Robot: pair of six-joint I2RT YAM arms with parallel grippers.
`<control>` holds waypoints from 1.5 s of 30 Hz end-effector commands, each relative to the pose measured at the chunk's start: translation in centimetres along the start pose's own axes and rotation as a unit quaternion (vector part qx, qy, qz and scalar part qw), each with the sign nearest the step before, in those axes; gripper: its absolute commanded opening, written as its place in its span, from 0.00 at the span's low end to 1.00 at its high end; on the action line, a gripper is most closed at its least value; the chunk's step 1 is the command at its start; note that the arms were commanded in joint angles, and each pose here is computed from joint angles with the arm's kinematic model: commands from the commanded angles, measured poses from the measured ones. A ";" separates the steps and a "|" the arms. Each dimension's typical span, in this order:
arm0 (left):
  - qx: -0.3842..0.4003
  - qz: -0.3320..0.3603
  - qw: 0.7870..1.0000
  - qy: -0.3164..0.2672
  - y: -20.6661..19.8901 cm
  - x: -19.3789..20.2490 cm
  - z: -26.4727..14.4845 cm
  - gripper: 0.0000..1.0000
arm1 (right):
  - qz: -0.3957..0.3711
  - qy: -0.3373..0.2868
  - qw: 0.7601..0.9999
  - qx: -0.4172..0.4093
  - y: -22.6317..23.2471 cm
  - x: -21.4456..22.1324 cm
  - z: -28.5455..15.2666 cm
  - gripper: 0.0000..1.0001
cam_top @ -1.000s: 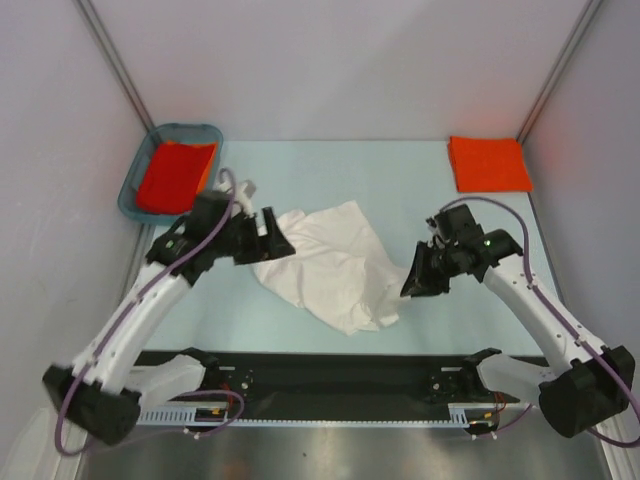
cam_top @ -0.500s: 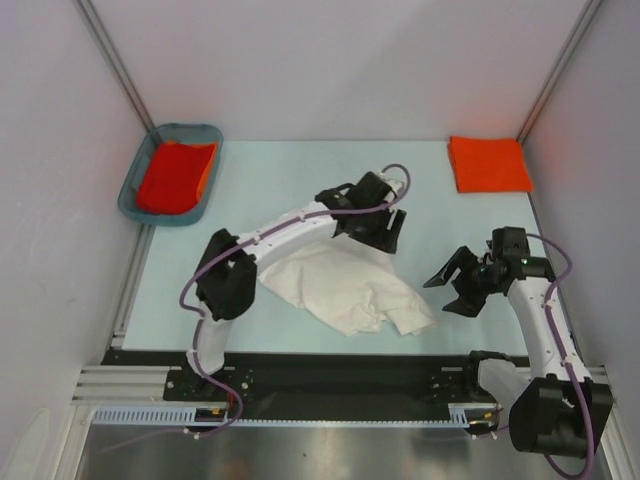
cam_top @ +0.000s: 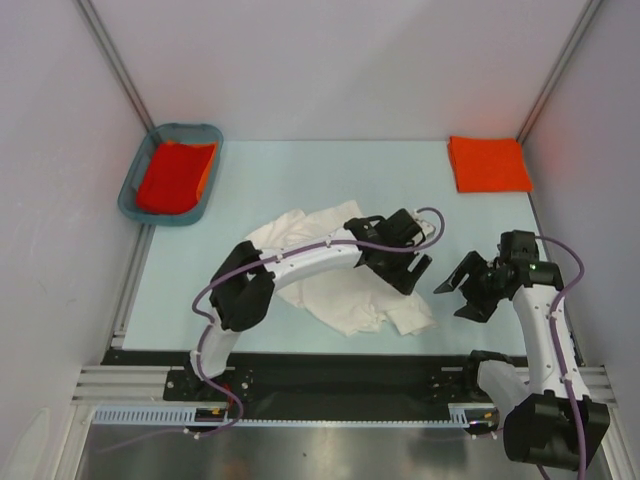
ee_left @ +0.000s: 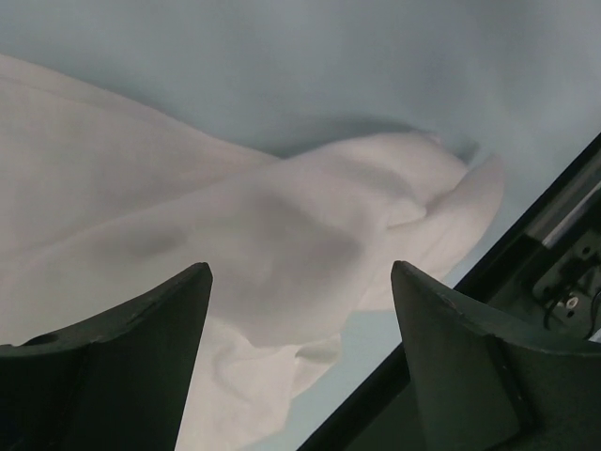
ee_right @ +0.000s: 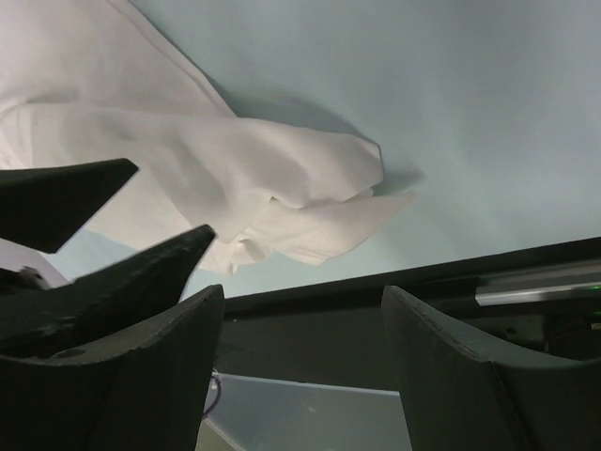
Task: Fold and stack the t-shirts
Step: Flatten the tshirt out
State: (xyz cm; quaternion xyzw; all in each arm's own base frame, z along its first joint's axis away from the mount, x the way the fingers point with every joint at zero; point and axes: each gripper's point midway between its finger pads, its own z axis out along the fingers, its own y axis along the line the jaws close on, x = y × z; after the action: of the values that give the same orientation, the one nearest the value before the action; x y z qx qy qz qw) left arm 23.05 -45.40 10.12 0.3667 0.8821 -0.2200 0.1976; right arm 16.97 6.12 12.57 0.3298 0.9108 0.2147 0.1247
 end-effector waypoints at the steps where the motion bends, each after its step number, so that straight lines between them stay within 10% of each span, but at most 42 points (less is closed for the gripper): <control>1: 0.006 0.039 0.999 0.022 -1.1 2.0 -1.1 0.84 | 0.004 0.027 1.000 0.000 -0.4 1.2 0.1 0.75; 6: -0.011 0.043 0.998 0.037 -0.8 2.7 0.8 0.83 | -0.003 0.039 0.999 -0.007 -0.8 2.3 0.4 0.75; 13: -0.009 0.040 0.998 0.045 -0.9 2.6 2.7 0.51 | 0.012 0.078 0.996 -0.033 -0.6 4.4 1.7 0.72; 20: 0.000 0.041 0.998 0.055 -1.1 2.9 3.4 0.59 | 0.013 0.104 0.994 -0.034 -0.9 5.1 3.0 0.71; 24: -0.006 0.042 0.998 0.052 -0.8 2.7 3.4 0.20 | 0.003 0.104 0.994 -0.037 -0.8 5.0 3.6 0.68; 29: -0.014 0.029 0.999 0.024 -0.2 0.8 1.5 0.00 | -0.026 0.092 0.995 -0.014 -0.9 3.6 4.0 0.66; 33: -0.002 0.007 1.000 -0.009 -0.1 -1.0 -1.5 0.04 | -0.051 0.052 0.997 -0.032 1.1 0.8 3.8 0.74; 36: -0.001 -0.011 1.000 -0.014 0.7 -1.1 -2.3 0.44 | -0.063 0.023 0.998 -0.016 2.0 -2.2 3.3 0.78; 45: -0.001 -0.097 0.992 -0.081 2.8 0.5 -11.6 0.67 | -0.142 0.063 0.988 -0.006 4.4 -4.3 6.2 0.77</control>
State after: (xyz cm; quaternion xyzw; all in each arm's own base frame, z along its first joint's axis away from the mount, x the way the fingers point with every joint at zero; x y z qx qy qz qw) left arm 23.38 -38.84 14.47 0.3030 0.9004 -0.2267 0.2144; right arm 23.84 7.45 9.78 0.2342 0.9421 0.2222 0.0908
